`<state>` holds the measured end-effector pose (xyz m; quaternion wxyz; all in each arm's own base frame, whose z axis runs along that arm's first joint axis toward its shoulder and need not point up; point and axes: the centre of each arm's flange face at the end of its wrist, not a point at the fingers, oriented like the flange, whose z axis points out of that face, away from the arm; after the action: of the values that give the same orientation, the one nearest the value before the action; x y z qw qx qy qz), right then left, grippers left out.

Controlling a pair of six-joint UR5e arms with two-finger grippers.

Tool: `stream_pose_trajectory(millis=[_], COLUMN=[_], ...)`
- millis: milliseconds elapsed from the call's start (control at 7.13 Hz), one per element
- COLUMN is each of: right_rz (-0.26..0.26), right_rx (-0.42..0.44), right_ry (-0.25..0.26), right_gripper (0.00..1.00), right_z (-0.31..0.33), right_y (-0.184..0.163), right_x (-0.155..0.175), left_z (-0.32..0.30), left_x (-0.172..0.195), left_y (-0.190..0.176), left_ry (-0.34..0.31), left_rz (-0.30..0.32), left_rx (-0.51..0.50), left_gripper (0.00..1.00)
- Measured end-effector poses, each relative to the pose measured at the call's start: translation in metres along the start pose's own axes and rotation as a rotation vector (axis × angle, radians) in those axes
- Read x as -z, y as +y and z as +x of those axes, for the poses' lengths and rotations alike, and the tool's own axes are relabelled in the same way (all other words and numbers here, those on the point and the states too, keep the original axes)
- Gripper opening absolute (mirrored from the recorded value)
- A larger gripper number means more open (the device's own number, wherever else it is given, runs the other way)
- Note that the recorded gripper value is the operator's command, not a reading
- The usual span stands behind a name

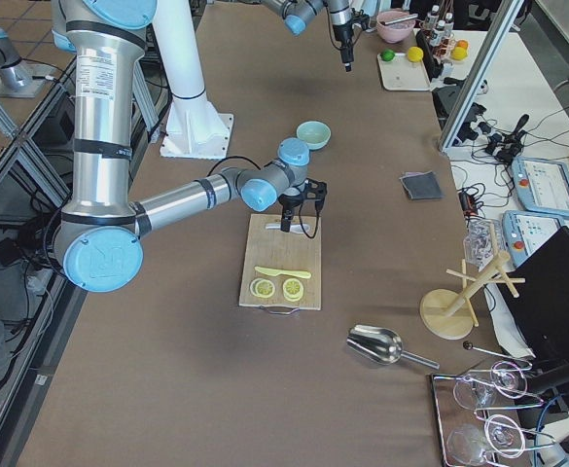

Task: Place spoon in bowl
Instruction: 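Release the bowl and withdraw the left arm while the right gripper grasps the white spoon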

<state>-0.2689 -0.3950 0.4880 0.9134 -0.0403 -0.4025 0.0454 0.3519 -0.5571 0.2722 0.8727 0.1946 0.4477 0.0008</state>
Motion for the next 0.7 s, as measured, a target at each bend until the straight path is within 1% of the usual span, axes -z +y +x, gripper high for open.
stream_pose_trajectory(millis=[280,421,561,701], right_rz=[-0.031,-0.04,-0.043,-0.043], right_rx=[0.02,0.028,0.035,0.037], right_ry=[0.021,0.028,0.035,0.043], right_gripper=[0.94,0.81,0.58,0.55], right_z=[-0.01,-0.017,-0.021,-0.022], right_y=[0.004,0.003,0.003,0.003], right_x=[-0.026,-0.037,-0.045,-0.05], left_z=[-0.002,-0.002,-0.002,-0.003], left_x=[-0.002,-0.002,-0.002,-0.002], left_y=[-0.001,-0.001,-0.001,-0.001], left_ry=[-0.003,-0.002,-0.002,-0.001], left_rz=[-0.002,-0.002,-0.002,-0.002], left_rx=[-0.002,-0.002,-0.002,-0.002], left_gripper=[0.98,0.98,0.98,0.98])
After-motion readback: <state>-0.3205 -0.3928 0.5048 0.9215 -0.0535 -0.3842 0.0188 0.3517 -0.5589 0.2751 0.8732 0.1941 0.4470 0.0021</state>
